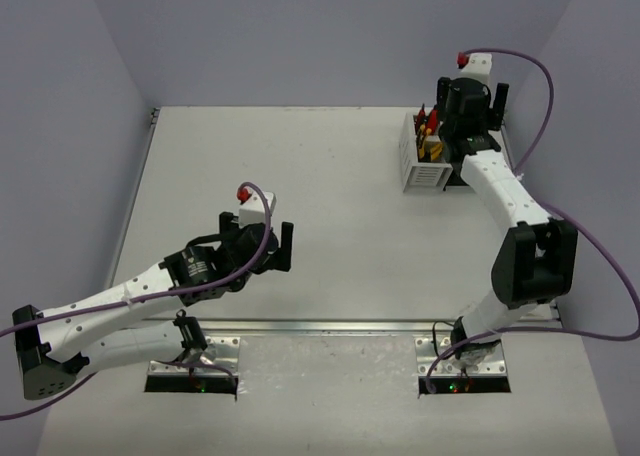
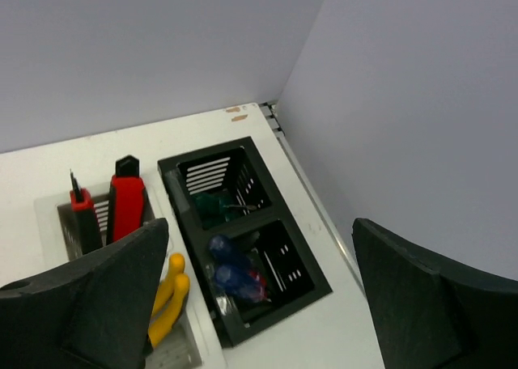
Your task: Sort the tools into containers
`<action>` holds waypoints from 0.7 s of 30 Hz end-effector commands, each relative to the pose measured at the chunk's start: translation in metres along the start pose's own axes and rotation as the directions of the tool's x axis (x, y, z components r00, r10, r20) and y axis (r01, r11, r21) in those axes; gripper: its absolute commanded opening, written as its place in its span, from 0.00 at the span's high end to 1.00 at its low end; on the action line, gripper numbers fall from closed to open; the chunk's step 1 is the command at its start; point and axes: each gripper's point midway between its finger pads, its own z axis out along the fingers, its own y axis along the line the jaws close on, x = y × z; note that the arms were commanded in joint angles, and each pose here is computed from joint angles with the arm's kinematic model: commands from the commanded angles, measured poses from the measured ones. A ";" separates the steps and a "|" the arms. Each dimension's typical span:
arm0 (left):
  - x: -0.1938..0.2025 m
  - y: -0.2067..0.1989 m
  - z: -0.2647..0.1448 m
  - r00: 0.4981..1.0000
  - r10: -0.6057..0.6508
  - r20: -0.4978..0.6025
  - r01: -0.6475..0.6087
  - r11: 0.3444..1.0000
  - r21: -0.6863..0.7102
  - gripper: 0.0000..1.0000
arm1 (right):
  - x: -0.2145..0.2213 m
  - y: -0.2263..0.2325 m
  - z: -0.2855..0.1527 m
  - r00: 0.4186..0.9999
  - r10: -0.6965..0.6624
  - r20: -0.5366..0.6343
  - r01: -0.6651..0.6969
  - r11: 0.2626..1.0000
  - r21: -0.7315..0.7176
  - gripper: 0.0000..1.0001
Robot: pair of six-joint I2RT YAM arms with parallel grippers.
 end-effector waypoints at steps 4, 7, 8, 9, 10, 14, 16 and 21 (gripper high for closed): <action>-0.041 0.059 0.015 0.964 -0.252 0.089 0.266 0.937 -0.227 0.00 | -0.038 -0.011 -0.111 0.991 0.124 -0.048 -0.131 0.965 -0.225 0.01; -0.050 0.076 0.031 0.934 -0.347 0.087 0.358 0.913 -0.196 0.00 | -0.024 -0.010 -0.149 0.984 0.132 -0.116 -0.163 0.934 -0.319 0.01; -0.054 0.088 0.036 0.914 -0.397 0.087 0.406 0.892 -0.196 0.00 | -0.013 -0.009 -0.163 0.983 0.116 -0.141 -0.160 0.918 -0.362 0.01; -0.061 0.097 0.035 0.902 -0.417 0.110 0.432 0.878 -0.209 0.00 | 0.011 -0.007 -0.177 0.979 0.075 -0.189 -0.147 0.904 -0.402 0.01; -0.070 0.109 0.031 0.893 -0.426 0.145 0.450 0.859 -0.245 0.00 | 0.025 -0.009 -0.197 0.974 0.068 -0.217 -0.162 0.875 -0.456 0.01; -0.092 0.136 0.013 0.879 -0.397 0.263 0.468 0.823 -0.323 0.00 | 0.065 -0.022 -0.241 0.965 0.020 -0.262 -0.167 0.817 -0.551 0.01; -0.098 0.142 0.003 0.876 -0.378 0.301 0.467 0.821 -0.328 0.00 | 0.081 -0.027 -0.251 0.960 -0.002 -0.279 -0.162 0.809 -0.565 0.01; -0.100 0.138 -0.010 0.887 -0.340 0.314 0.428 0.860 -0.278 0.00 | 0.097 -0.038 -0.263 0.959 0.000 -0.284 -0.166 0.811 -0.561 0.01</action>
